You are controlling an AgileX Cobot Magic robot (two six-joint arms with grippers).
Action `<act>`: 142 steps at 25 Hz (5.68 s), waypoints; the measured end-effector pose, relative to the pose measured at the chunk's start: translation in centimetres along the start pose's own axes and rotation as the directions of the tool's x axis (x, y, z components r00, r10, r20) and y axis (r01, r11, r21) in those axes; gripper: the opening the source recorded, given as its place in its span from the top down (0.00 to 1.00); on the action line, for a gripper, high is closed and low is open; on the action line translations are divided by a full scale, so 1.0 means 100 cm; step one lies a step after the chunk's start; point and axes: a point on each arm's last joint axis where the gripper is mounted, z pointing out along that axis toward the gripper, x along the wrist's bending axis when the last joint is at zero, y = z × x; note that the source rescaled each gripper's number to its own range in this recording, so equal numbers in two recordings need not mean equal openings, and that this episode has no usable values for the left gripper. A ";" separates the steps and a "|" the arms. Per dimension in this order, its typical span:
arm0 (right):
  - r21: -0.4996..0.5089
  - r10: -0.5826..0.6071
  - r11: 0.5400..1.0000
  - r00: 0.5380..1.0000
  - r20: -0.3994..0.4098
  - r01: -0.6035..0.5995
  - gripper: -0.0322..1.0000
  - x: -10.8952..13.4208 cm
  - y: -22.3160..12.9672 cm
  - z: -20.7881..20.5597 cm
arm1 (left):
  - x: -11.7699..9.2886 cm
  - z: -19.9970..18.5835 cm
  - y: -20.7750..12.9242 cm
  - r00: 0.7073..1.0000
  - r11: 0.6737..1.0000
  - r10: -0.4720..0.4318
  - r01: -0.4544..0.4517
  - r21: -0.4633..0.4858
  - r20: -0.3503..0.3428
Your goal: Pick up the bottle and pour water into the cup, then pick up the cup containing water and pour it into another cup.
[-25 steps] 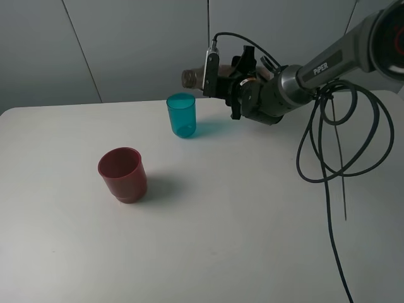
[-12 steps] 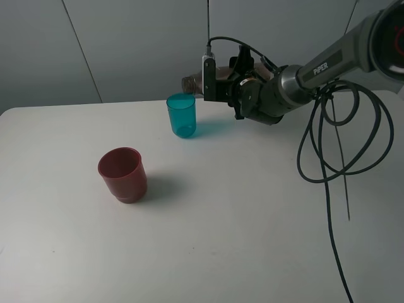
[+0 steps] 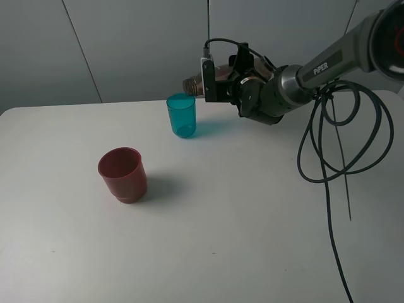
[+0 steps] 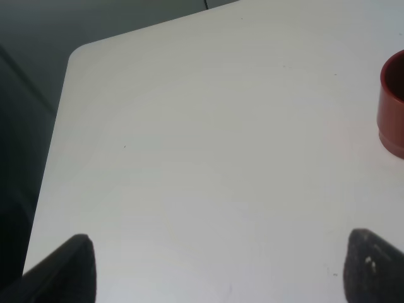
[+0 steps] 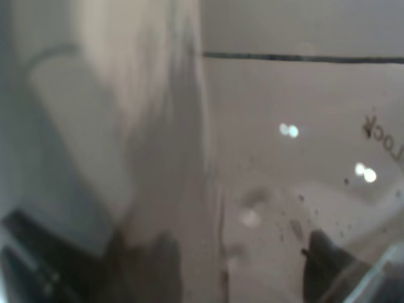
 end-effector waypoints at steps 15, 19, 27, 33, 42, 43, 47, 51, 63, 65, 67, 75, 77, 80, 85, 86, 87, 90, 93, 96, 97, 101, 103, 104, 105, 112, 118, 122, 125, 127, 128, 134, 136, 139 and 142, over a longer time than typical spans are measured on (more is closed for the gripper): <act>-0.004 -0.063 0.998 0.998 0.022 0.063 0.96 -0.007 0.002 0.002 | 0.000 0.000 0.000 1.000 1.000 0.000 0.000 0.000 0.000; -0.003 -0.084 0.996 0.996 0.022 0.084 0.96 -0.007 0.002 0.002 | 0.000 0.000 0.000 1.000 1.000 -0.002 0.002 0.000 0.000; 0.001 -0.105 0.994 0.994 0.039 0.105 0.96 -0.008 0.002 0.002 | 0.000 0.000 0.000 1.000 1.000 -0.002 0.002 0.000 0.000; -0.004 -0.115 0.993 0.992 0.051 0.116 0.96 -0.010 0.002 0.002 | 0.000 0.000 0.000 1.000 1.000 -0.002 0.002 0.000 0.000; -0.018 -0.122 0.992 0.988 0.099 0.124 0.96 -0.023 0.007 0.006 | 0.000 0.000 0.000 1.000 1.000 -0.002 0.002 0.000 0.000; -0.018 -0.122 0.992 0.987 0.103 0.124 0.96 -0.024 0.007 0.007 | 0.000 0.000 0.000 1.000 1.000 -0.002 0.002 0.000 0.000; -0.022 -0.131 0.991 0.985 0.114 0.135 0.96 -0.025 0.008 0.007 | 0.000 0.000 0.000 1.000 1.000 -0.002 0.002 0.000 0.000; -0.027 -0.140 0.989 0.983 0.118 0.144 0.96 -0.026 0.008 0.007 | 0.000 0.000 0.000 1.000 1.000 -0.002 0.002 0.000 0.000; -0.040 -0.160 0.985 0.979 0.129 0.167 0.96 -0.026 0.010 0.007 | 0.000 0.000 0.000 1.000 1.000 -0.002 0.002 0.000 0.000; -0.047 -0.170 0.983 0.976 0.134 0.178 0.96 -0.027 0.011 0.006 | 0.000 0.000 0.000 1.000 1.000 -0.002 0.002 0.000 0.000; -0.059 -0.189 0.978 0.971 0.144 0.199 0.96 -0.027 0.012 0.006 | 0.000 0.000 0.000 1.000 1.000 -0.002 0.002 0.000 0.000; -0.091 -0.235 0.964 0.959 0.157 0.251 0.96 -0.027 0.015 0.006 | 0.000 0.000 0.000 1.000 1.000 -0.002 0.002 0.000 0.000; -0.086 -0.237 0.964 0.959 0.155 0.252 0.96 -0.028 0.011 0.008 | 0.000 0.000 0.000 1.000 1.000 -0.002 0.002 0.000 0.000; -0.087 -0.247 0.961 0.956 0.160 0.263 0.96 -0.028 0.009 0.009 | 0.000 0.000 0.000 1.000 1.000 -0.002 0.002 0.000 0.000; -0.102 -0.280 0.948 0.943 0.177 0.301 0.96 -0.029 0.009 0.009 | 0.000 0.000 0.000 1.000 1.000 -0.002 0.002 0.000 0.000; -0.103 -0.285 0.947 0.942 0.179 0.306 0.96 -0.029 0.008 0.009 | 0.000 0.000 0.000 1.000 1.000 -0.002 0.002 0.000 0.000; -0.105 -0.287 0.945 0.941 0.181 0.309 0.96 -0.029 0.008 0.009 | 0.000 0.000 0.000 1.000 1.000 -0.002 0.002 0.000 0.000; -0.106 -0.295 0.942 0.938 0.185 0.317 0.96 -0.029 0.007 0.010 | 0.000 0.000 0.000 1.000 1.000 -0.002 0.002 0.000 0.000; -0.115 -0.308 0.936 0.931 0.193 0.334 0.96 -0.029 0.008 0.009 | 0.000 0.000 0.000 1.000 1.000 -0.002 0.002 0.000 0.000; -0.119 -0.314 0.933 0.929 0.196 0.341 0.96 -0.029 0.009 0.009 | 0.000 0.000 0.000 1.000 1.000 -0.002 0.002 0.000 0.000; -0.119 -0.316 0.932 0.928 0.197 0.342 0.96 -0.029 0.009 0.009 | 0.000 0.000 0.000 1.000 1.000 -0.002 0.002 0.000 0.000; -0.120 -0.317 0.931 0.927 0.198 0.344 0.96 -0.029 0.009 0.009 | 0.000 0.000 0.000 1.000 1.000 -0.002 0.002 0.000 0.000; -0.121 -0.318 0.930 0.927 0.199 0.346 0.96 -0.030 0.009 0.009 | 0.000 0.000 0.000 1.000 1.000 -0.002 0.002 0.000 0.000; -0.120 -0.318 0.931 0.927 0.201 0.346 0.96 -0.030 0.009 0.009 | 0.000 0.000 0.000 1.000 1.000 -0.002 0.002 0.000 0.000; -0.120 -0.318 0.931 0.927 0.201 0.346 0.96 -0.030 0.009 0.009 | 0.000 0.000 0.000 1.000 1.000 -0.002 0.002 0.000 0.000; -0.120 -0.320 0.930 0.925 0.206 0.349 0.96 -0.030 0.009 0.009 | 0.000 0.000 0.000 1.000 1.000 -0.002 0.002 0.000 0.000; -0.120 -0.320 0.930 0.925 0.206 0.349 0.96 -0.030 0.009 0.009 | 0.000 0.000 0.000 1.000 1.000 -0.002 0.002 0.000 0.000; -0.136 -0.252 0.950 0.947 0.197 0.281 0.96 -0.030 0.010 0.009 | 0.000 0.000 0.000 1.000 1.000 -0.002 0.002 0.000 0.000; -0.156 -0.147 0.972 0.973 0.176 0.175 0.96 -0.029 0.009 0.009 | 0.000 0.000 0.000 1.000 1.000 -0.002 0.002 0.000 0.000; -0.170 -0.079 0.980 0.986 0.144 0.103 0.96 -0.024 0.008 0.007 | 0.000 0.000 0.000 1.000 1.000 -0.002 0.002 0.000 0.000; -0.176 -0.040 0.982 0.992 0.121 0.061 0.96 -0.022 0.007 0.005 | 0.000 0.000 0.000 1.000 1.000 -0.002 0.002 0.000 0.000; -0.191 0.241 0.954 0.970 0.017 -0.233 0.96 -0.022 0.000 -0.016 | 0.000 0.000 0.000 1.000 1.000 0.002 -0.002 0.000 0.000; -0.187 0.339 0.923 0.941 -0.015 -0.336 0.96 -0.024 -0.004 -0.026 | 0.000 0.000 0.000 1.000 1.000 0.002 -0.002 0.000 0.000; -0.168 0.486 0.855 0.871 -0.068 -0.490 0.96 -0.023 -0.009 -0.041 | 0.000 0.000 0.000 1.000 1.000 0.002 -0.002 0.000 0.000; -0.139 0.617 0.767 0.779 -0.108 -0.627 0.96 -0.020 -0.014 -0.051 | 0.000 0.000 0.000 1.000 1.000 0.002 -0.002 0.000 0.000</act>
